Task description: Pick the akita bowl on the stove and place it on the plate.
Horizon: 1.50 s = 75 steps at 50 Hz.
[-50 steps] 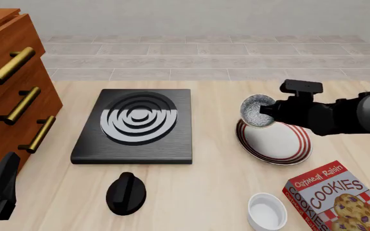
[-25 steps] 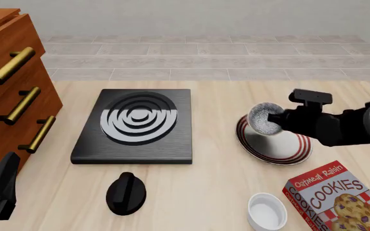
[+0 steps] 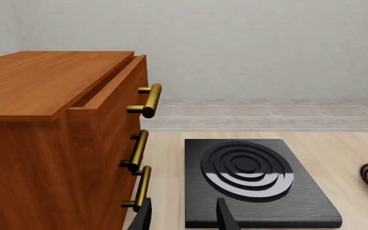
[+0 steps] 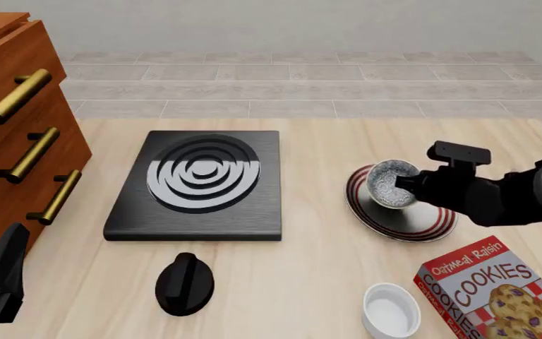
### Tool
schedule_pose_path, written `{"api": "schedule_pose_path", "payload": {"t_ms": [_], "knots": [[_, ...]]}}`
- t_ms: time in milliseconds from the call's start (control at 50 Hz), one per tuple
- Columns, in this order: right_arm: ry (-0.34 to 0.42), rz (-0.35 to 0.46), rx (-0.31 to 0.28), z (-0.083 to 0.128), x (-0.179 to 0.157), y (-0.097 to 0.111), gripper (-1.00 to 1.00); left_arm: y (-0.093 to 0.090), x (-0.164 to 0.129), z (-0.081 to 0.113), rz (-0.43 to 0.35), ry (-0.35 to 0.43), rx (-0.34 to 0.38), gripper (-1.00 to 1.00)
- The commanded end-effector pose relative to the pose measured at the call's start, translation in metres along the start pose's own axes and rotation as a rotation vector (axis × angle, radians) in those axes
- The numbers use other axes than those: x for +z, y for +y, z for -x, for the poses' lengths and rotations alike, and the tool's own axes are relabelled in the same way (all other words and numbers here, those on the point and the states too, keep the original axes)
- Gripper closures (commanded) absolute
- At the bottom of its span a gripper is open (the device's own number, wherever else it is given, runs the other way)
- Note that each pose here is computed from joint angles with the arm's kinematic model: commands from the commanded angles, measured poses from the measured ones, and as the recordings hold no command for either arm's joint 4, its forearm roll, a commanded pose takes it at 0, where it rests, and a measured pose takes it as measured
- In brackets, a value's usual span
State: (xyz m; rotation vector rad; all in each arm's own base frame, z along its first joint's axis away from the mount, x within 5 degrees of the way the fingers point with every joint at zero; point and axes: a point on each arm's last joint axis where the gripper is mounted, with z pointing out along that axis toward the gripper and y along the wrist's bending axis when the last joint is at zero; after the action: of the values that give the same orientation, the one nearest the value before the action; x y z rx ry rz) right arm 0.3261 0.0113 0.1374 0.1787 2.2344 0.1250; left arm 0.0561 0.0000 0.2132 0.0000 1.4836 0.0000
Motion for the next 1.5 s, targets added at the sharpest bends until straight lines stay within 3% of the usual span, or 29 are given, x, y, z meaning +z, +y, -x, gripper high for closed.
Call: {"api": "schedule_pose_path", "payload": {"t_ms": [20, 300, 320, 360, 380, 520, 560, 580, 620, 660, 680, 880, 920, 1040, 1260, 1360, 1500], "knots": [[0.001, 0.000, 0.011, -0.004, 0.002, 0.000, 1.00, 0.000, 0.000, 0.000, 0.000, 0.000, 0.000, -1.00], [0.003, -0.005, 0.006, -0.002, 0.003, -0.002, 1.00, 0.000, 0.000, 0.000, 0.000, 0.000, 0.000, -1.00], [-0.001, -0.011, -0.005, 0.000, 0.002, -0.004, -1.00, 0.000, 0.000, 0.000, 0.000, 0.000, 0.000, -1.00], [-0.019, 0.013, 0.012, 0.000, -0.003, 0.004, -1.00, 0.000, 0.000, 0.000, 0.000, 0.000, 0.000, -1.00], [-0.015, -0.008, -0.008, 0.003, -0.002, -0.003, -1.00, 0.000, 0.000, 0.000, 0.000, 0.000, 0.000, -1.00], [-0.068, -0.009, -0.056, 0.017, -0.017, -0.005, -1.00, 0.000, 0.000, 0.000, 0.000, 0.000, 0.000, -1.00], [-0.098, -0.017, -0.099, 0.024, -0.025, -0.007, -1.00, 0.000, 0.000, 0.000, 0.000, 0.000, 0.000, -1.00], [-0.106, -0.010, -0.081, 0.025, -0.028, -0.005, -1.00, 0.000, 0.000, 0.000, 0.000, 0.000, 0.000, -1.00], [-0.127, -0.018, -0.112, 0.030, -0.033, -0.007, -1.00, 0.000, 0.000, 0.000, 0.000, 0.000, 0.000, -1.00], [-0.137, -0.007, -0.101, 0.032, -0.039, -0.003, -1.00, 0.000, 0.000, 0.000, 0.000, 0.000, 0.000, -1.00], [-0.155, -0.017, -0.133, 0.034, -0.043, -0.006, -1.00, 0.000, 0.000, 0.000, 0.000, 0.000, 0.000, -1.00], [-0.239, 0.007, -0.147, 0.034, -0.073, 0.000, -1.00, 0.000, 0.000, 0.000, 0.000, 0.000, 0.000, -1.00], [-0.277, 0.021, -0.190, 0.031, -0.084, 0.005, -1.00, 0.000, 0.000, 0.000, 0.000, 0.000, 0.000, -1.00], [-0.331, 0.008, -0.246, 0.025, -0.098, 0.001, -1.00, 0.000, 0.000, 0.000, 0.000, 0.000, 0.000, -1.00], [-0.406, 0.035, -0.248, 0.012, -0.117, 0.004, -1.00, 0.000, 0.000, 0.000, 0.000, 0.000, 0.000, -1.00], [-0.509, 0.054, -0.228, 0.006, -0.142, 0.005, -1.00, 0.000, 0.000, 0.000, 0.000, 0.000, 0.000, -1.00], [-0.579, 0.056, -0.212, -0.001, -0.153, 0.001, -1.00, 0.000, 0.000, 0.000, 0.000, 0.000, 0.000, -1.00]]}}
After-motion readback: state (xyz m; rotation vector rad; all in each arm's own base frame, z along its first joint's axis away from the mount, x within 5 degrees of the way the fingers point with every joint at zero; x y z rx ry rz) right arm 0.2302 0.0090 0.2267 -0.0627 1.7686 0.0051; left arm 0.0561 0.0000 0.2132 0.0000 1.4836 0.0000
